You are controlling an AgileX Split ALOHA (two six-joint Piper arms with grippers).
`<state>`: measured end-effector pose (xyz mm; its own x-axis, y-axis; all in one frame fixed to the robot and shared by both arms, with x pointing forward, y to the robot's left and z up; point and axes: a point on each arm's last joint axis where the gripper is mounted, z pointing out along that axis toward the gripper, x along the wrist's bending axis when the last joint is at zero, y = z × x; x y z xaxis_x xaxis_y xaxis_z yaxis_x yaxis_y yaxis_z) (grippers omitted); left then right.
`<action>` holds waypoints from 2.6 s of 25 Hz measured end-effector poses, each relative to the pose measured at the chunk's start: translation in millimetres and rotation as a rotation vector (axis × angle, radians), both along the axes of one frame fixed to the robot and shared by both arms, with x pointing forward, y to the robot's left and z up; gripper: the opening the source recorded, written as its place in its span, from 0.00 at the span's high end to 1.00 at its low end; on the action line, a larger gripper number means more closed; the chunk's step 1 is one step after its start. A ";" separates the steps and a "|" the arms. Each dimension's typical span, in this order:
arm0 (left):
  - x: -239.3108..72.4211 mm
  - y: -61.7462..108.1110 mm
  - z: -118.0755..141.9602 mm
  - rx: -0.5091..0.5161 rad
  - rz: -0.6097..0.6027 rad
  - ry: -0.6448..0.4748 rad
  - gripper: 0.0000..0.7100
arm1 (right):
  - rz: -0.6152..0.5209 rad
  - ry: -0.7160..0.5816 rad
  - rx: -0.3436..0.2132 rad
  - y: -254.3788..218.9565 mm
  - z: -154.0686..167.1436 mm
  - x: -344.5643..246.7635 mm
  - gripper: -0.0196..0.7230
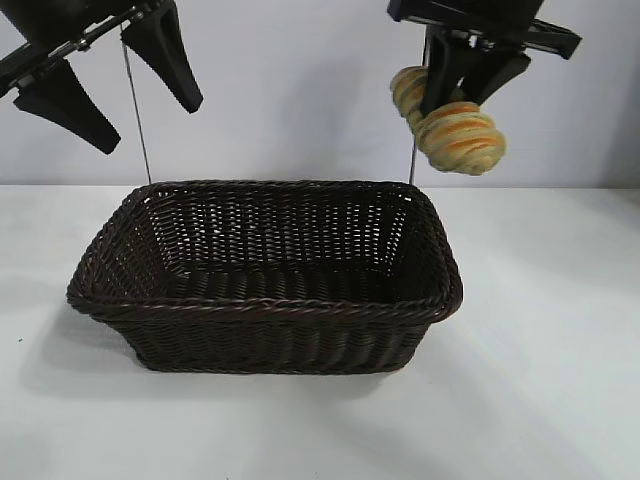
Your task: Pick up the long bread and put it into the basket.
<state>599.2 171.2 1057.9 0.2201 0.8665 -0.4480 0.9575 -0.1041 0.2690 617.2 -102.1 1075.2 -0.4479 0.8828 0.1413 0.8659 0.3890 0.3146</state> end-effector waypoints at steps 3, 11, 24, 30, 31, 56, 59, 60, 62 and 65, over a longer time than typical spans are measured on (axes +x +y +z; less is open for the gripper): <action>0.0 0.0 0.0 0.000 0.000 0.000 0.16 | 0.032 0.006 -0.013 12.1 -5.0 -4.3 0.68; 0.0 0.0 0.0 0.000 0.000 0.000 0.16 | 0.219 0.014 -0.066 36.6 -31.4 -6.6 0.68; 0.0 0.0 0.0 0.000 0.000 0.000 0.16 | 0.226 0.055 -0.080 45.0 -71.5 6.8 0.67; 0.0 0.0 0.0 0.000 0.000 0.000 0.16 | 0.225 0.057 -0.078 45.1 -71.5 6.7 0.38; 0.0 0.0 0.0 0.000 0.000 0.000 0.16 | 0.226 0.057 -0.079 45.1 -71.5 6.6 0.32; 0.0 0.2 -0.1 0.003 -0.001 -0.001 0.16 | -0.029 -0.033 0.110 -60.6 17.0 20.4 0.25; 0.0 0.2 -0.1 0.003 -0.001 -0.001 0.16 | -0.028 -0.050 0.120 -61.4 25.9 16.1 0.25; 0.0 0.2 -0.1 0.003 -0.001 -0.001 0.16 | -0.028 -0.052 0.121 -61.4 26.7 15.7 0.25; 0.0 0.2 -0.1 0.003 -0.001 -0.001 0.16 | -0.029 -0.048 0.122 -61.4 26.7 15.4 0.25; 0.1 0.2 -0.1 0.003 0.000 -0.002 0.16 | -0.030 -0.048 0.121 -61.5 26.6 15.4 0.25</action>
